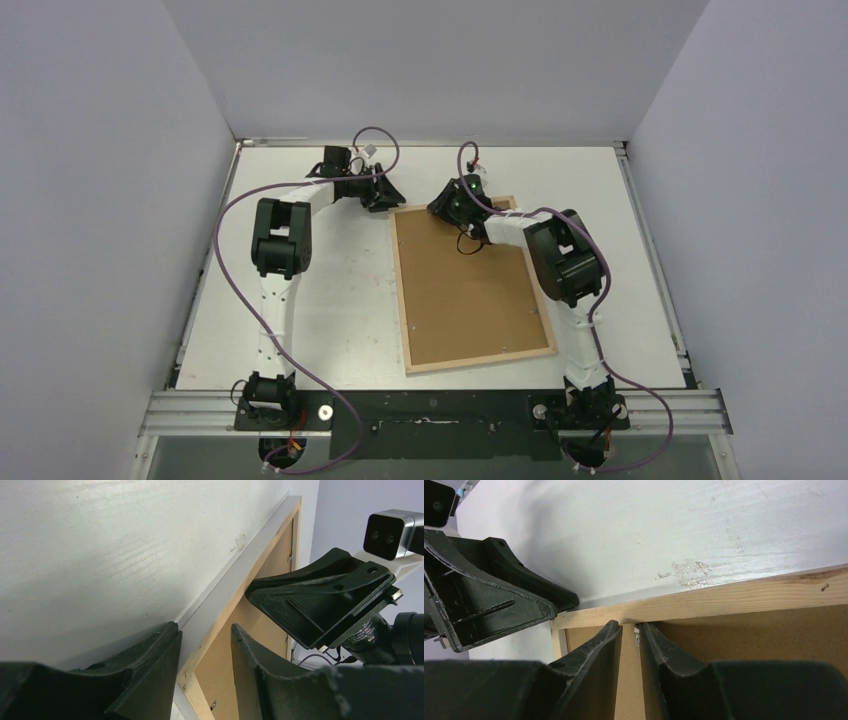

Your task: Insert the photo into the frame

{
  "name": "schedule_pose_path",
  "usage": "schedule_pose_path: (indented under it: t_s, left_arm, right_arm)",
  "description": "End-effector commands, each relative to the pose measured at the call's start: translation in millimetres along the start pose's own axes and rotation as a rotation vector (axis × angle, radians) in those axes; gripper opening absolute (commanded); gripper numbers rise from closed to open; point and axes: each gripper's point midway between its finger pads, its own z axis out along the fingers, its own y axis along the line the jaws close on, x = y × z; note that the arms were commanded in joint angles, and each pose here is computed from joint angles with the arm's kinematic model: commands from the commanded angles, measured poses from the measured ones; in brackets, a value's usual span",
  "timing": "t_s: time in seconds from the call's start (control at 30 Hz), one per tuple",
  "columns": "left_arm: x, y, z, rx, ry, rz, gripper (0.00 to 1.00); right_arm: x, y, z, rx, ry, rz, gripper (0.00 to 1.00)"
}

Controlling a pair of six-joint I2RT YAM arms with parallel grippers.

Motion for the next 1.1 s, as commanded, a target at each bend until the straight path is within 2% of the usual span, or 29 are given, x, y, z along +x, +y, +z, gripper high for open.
schedule_pose_path:
  t_s: [0.0,0.13,0.3,0.5,0.63,0.7,0.8,0.97,1.07]
  left_arm:
    - [13.2,10.5,1.6,-0.008,0.038,-0.032,0.4]
    - [12.2,10.7,1.3,-0.009,0.036,-0.034,0.4]
    - [4.6,9.4,-2.6,-0.015,0.018,-0.045,0.4]
    - [-26.7,-3.9,-23.7,-0.033,-0.057,-0.066,0.41]
    - [-67.2,-25.8,-54.4,-0.048,-0.134,-0.079,0.48]
    - [-74.5,-31.1,-65.2,-0.071,-0.153,-0.074,0.5]
    - [-68.6,-30.7,-80.6,-0.159,-0.151,-0.055,0.54]
    - [-26.5,-16.7,-107.7,-0.373,-0.1,-0.056,0.61]
    - [7.7,-22.2,-119.9,-0.446,-0.064,-0.04,0.62]
  right_arm:
    - [30.7,-26.2,11.8,0.053,0.067,-0.043,0.23]
    - [28.9,-21.5,9.4,0.037,0.063,-0.032,0.23]
    - [5.4,-17.7,-3.6,0.043,0.008,0.003,0.24]
    - [-52.3,26.9,-28.0,-0.104,-0.052,0.067,0.34]
    - [-102.4,62.7,-64.0,-0.187,-0.023,0.032,0.42]
    - [-115.1,53.2,-79.6,-0.155,-0.024,0.031,0.44]
    - [-124.7,11.0,-106.4,-0.03,-0.016,0.048,0.45]
    - [-130.5,-73.4,-170.3,0.261,-0.02,0.05,0.52]
    - [-116.3,-108.3,-204.2,0.392,0.042,0.004,0.58]
